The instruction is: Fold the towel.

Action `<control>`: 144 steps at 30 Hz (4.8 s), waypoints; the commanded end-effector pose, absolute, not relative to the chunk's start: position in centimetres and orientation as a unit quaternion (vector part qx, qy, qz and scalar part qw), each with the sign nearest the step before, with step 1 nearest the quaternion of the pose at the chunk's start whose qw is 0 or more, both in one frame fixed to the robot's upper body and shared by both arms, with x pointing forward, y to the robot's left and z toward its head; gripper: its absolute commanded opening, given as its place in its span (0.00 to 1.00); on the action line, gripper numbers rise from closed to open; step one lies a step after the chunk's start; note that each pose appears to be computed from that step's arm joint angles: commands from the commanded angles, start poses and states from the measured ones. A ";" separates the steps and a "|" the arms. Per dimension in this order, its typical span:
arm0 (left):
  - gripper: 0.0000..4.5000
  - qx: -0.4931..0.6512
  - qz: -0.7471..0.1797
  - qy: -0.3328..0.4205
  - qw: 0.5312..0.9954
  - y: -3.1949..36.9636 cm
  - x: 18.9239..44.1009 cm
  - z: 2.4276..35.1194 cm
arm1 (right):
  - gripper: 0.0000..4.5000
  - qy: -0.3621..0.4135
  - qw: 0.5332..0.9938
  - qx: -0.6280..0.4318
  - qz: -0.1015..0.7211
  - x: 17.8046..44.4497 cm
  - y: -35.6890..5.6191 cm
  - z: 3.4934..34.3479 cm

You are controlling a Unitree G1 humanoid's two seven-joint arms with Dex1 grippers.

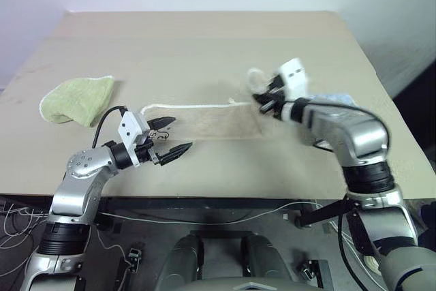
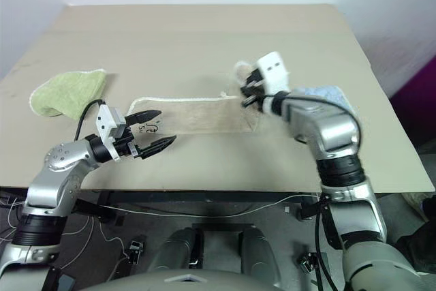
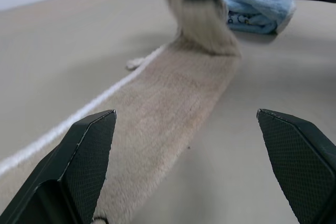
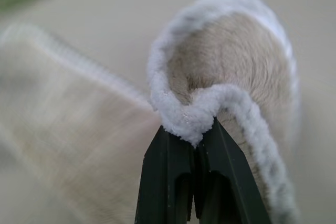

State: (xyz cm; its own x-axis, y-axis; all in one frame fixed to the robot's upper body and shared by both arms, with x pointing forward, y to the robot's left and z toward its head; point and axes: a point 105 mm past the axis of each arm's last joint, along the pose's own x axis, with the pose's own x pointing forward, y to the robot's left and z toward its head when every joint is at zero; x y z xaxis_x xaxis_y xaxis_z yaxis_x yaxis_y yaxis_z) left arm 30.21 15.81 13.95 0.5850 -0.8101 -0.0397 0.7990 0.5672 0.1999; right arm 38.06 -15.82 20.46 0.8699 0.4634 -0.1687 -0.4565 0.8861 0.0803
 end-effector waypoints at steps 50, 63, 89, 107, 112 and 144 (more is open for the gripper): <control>1.00 0.097 -0.470 -0.053 0.875 13.9 30.2 14.8 | 0.00 0.237 0.880 0.092 0.400 38.4 -3.1 16.0; 1.00 0.100 -0.475 -0.052 0.873 13.8 30.7 14.9 | 0.28 0.242 0.877 0.086 0.405 38.3 -2.9 15.0; 1.00 0.100 -0.468 -0.052 0.877 14.3 30.8 15.1 | 0.01 0.116 0.923 -0.119 0.347 35.8 -13.3 16.8; 1.00 0.120 -0.382 -0.039 0.915 19.7 30.3 15.3 | 0.01 0.115 0.911 -0.115 0.379 37.6 -9.8 15.3; 1.00 0.115 -0.384 -0.039 0.915 19.3 30.2 15.1 | 0.01 0.084 0.918 -0.117 0.370 39.5 -8.6 16.5; 1.00 0.011 -0.230 0.012 0.973 22.1 27.4 12.4 | 0.01 0.047 0.864 -0.134 0.484 38.1 -2.7 15.4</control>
